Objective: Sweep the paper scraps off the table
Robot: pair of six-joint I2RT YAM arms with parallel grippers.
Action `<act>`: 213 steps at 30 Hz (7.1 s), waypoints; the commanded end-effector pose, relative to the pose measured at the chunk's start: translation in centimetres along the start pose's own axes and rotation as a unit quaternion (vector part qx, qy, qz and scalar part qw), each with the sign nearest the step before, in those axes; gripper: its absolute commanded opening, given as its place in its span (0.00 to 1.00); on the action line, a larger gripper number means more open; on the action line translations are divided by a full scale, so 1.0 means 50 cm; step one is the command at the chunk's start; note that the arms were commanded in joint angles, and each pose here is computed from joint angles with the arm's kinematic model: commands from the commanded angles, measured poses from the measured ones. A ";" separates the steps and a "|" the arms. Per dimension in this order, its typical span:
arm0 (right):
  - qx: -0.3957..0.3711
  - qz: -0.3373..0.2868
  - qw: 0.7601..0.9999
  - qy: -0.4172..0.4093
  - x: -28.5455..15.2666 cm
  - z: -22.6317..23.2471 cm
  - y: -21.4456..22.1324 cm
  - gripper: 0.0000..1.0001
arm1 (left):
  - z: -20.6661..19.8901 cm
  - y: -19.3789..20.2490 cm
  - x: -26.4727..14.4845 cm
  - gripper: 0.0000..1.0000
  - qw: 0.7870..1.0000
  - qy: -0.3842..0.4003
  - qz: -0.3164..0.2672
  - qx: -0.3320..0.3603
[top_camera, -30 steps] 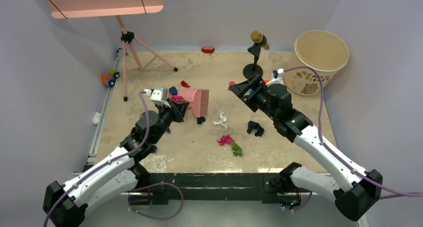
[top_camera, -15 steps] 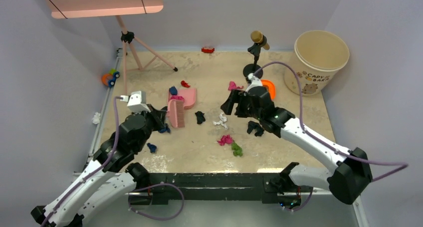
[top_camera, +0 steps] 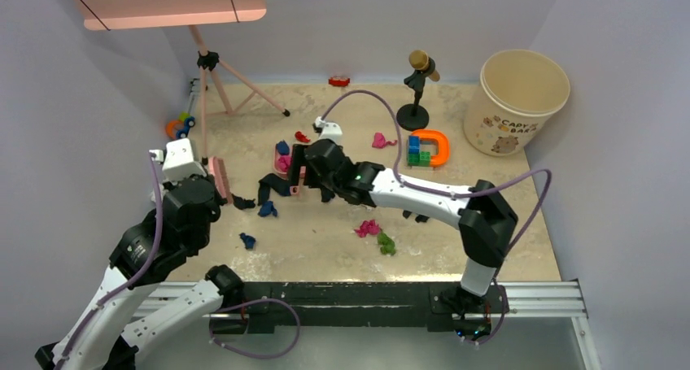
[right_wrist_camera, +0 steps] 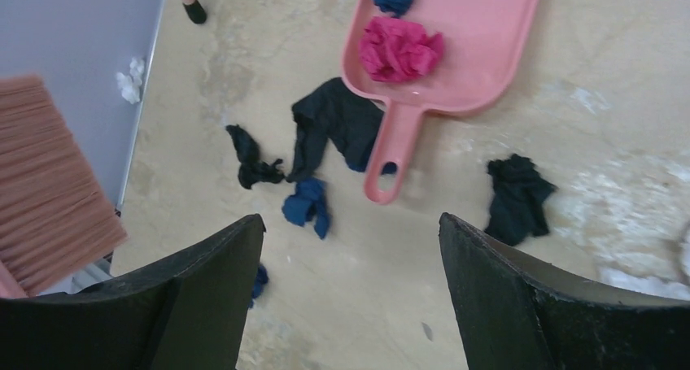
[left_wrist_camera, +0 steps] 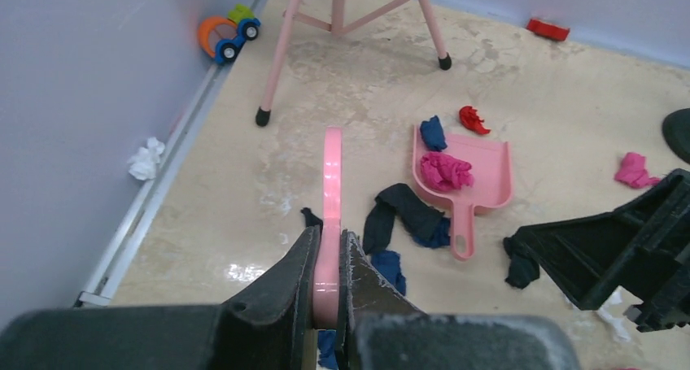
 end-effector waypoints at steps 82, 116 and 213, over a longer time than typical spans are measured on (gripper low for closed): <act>-0.110 -0.020 0.989 0.092 -0.283 -0.228 -0.066 0.23 | 0.034 0.078 0.009 0.00 0.996 0.054 -0.025 0.060; 0.317 -0.313 0.889 -0.109 -0.492 -0.689 -0.466 0.18 | 0.032 0.084 0.008 0.00 0.996 0.064 -0.022 0.059; -0.106 -0.173 0.978 0.038 -0.218 -0.355 -0.055 0.00 | -0.058 0.126 0.102 0.00 0.871 -0.337 0.242 0.263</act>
Point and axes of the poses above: each gripper's point midway between its finger pads, its own x axis out along the fingers, its own z axis along the line the jaws close on, y = z × x, the point moved 6 cm from there along -x, back along the fingers, and after that the axes turned 3 degrees about -x, right-handed, at the moved point
